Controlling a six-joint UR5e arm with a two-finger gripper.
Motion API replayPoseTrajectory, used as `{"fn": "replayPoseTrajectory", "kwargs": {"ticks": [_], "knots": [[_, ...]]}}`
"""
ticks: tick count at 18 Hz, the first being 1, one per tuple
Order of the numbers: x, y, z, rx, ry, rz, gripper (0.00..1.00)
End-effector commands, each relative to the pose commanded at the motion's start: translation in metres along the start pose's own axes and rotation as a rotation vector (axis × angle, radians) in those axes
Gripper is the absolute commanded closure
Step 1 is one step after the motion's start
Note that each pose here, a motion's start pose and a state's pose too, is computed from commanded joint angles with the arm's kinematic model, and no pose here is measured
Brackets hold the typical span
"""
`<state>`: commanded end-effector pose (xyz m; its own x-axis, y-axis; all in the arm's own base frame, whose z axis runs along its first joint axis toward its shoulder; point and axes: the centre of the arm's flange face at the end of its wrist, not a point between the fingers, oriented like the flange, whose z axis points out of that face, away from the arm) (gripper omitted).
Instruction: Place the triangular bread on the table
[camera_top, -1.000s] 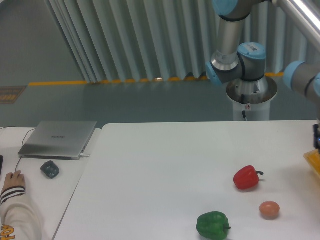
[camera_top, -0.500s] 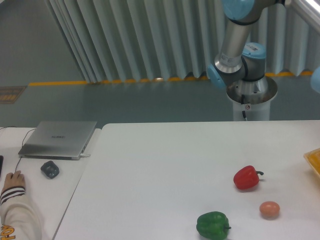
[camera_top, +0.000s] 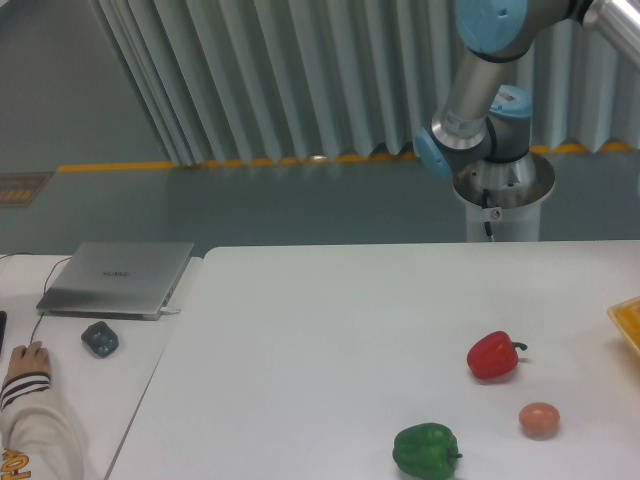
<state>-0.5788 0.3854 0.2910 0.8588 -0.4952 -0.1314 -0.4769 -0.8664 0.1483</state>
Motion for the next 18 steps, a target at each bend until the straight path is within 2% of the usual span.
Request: {"fn": "replayPoseTrajectory", "kwargs": {"ticks": [5, 6, 9, 14, 15, 17, 18], "knots": [[0.001, -0.001, 0.003, -0.001, 0.006, -0.008, 0.00], [0.001, -0.001, 0.004, -0.004, 0.008, -0.007, 0.03], [0.003, -0.001, 0.004, -0.020, 0.012, 0.003, 0.29], [0.005, -0.008, 0.004, -0.049, 0.019, 0.008, 0.34], [0.005, -0.008, 0.003, -0.049, 0.019, 0.010, 0.45], [0.003, -0.008, -0.002, -0.049, 0.010, 0.012, 0.52], [0.003, -0.006, -0.007, -0.045, 0.005, 0.009, 0.53]]}}
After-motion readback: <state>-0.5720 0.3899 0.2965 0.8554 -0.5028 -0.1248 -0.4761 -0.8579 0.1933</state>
